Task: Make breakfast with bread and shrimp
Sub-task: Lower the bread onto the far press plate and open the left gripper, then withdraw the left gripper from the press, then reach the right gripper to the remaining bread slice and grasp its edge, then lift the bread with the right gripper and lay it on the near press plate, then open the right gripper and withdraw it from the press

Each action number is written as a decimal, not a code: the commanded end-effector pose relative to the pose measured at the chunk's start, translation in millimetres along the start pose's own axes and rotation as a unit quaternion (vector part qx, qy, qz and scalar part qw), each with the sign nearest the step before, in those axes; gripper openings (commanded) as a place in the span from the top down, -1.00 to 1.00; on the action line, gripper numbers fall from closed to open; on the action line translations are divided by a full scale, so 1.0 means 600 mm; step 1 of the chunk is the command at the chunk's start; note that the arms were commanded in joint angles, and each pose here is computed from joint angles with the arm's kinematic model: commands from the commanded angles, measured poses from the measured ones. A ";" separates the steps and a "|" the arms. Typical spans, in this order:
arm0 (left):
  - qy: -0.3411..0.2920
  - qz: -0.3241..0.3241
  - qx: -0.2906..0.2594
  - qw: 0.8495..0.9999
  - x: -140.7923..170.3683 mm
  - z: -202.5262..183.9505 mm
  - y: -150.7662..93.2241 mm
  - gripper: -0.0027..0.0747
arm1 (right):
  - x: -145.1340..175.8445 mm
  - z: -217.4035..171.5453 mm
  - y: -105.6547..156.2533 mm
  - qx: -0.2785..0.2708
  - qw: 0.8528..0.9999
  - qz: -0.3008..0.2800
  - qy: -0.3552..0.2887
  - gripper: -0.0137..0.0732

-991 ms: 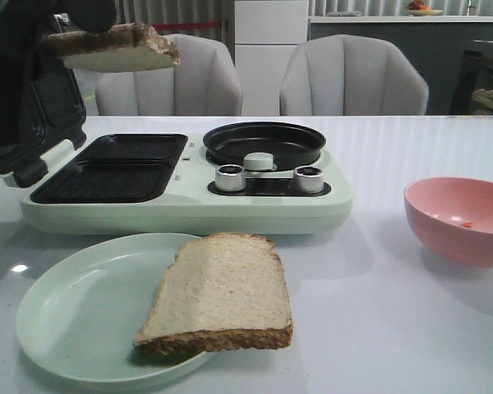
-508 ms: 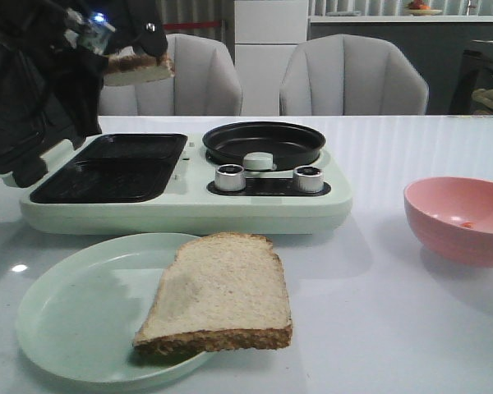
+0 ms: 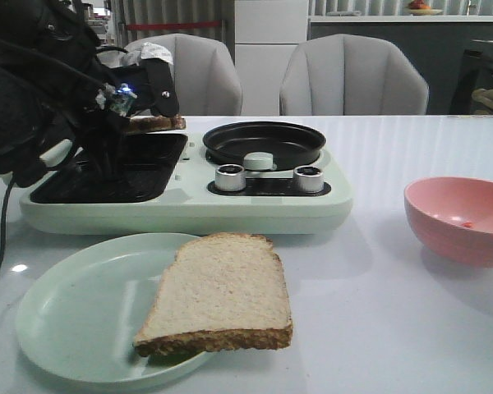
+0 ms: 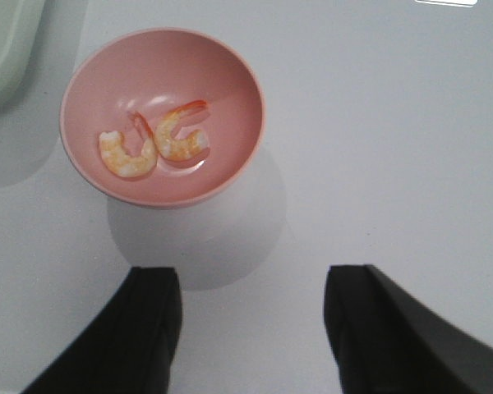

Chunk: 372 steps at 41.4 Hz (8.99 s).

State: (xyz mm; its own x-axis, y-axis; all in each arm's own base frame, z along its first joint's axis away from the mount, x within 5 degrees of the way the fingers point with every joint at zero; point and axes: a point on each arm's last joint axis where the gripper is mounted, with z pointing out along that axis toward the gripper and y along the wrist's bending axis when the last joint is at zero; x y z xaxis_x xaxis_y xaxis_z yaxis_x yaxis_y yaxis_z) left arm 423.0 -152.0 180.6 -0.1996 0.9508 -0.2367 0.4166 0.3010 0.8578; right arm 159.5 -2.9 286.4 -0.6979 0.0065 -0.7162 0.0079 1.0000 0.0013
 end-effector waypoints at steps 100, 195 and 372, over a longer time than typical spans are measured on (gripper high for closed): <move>-0.016 -0.265 0.198 0.943 0.028 -0.427 0.081 -0.34 | -0.022 -0.010 -0.001 0.003 0.999 -0.007 -0.044 -0.46; -0.195 -0.449 0.272 0.829 0.169 -0.605 0.040 -0.34 | 0.034 0.221 0.255 -0.400 0.888 0.143 0.179 -0.46; -0.195 -0.449 0.272 0.829 0.169 -0.605 0.040 -0.34 | -0.287 0.155 0.452 -0.472 0.874 0.012 -0.113 -0.35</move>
State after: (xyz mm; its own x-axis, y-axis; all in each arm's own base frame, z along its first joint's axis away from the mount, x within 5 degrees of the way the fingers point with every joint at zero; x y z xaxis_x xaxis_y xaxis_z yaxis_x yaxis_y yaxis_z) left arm 89.1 -72.0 328.4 -0.4513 0.3026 -0.8395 0.6056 0.7948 -0.0390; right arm 366.5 278.2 284.7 -0.6480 0.1257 -0.7512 -0.5629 0.5853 0.5836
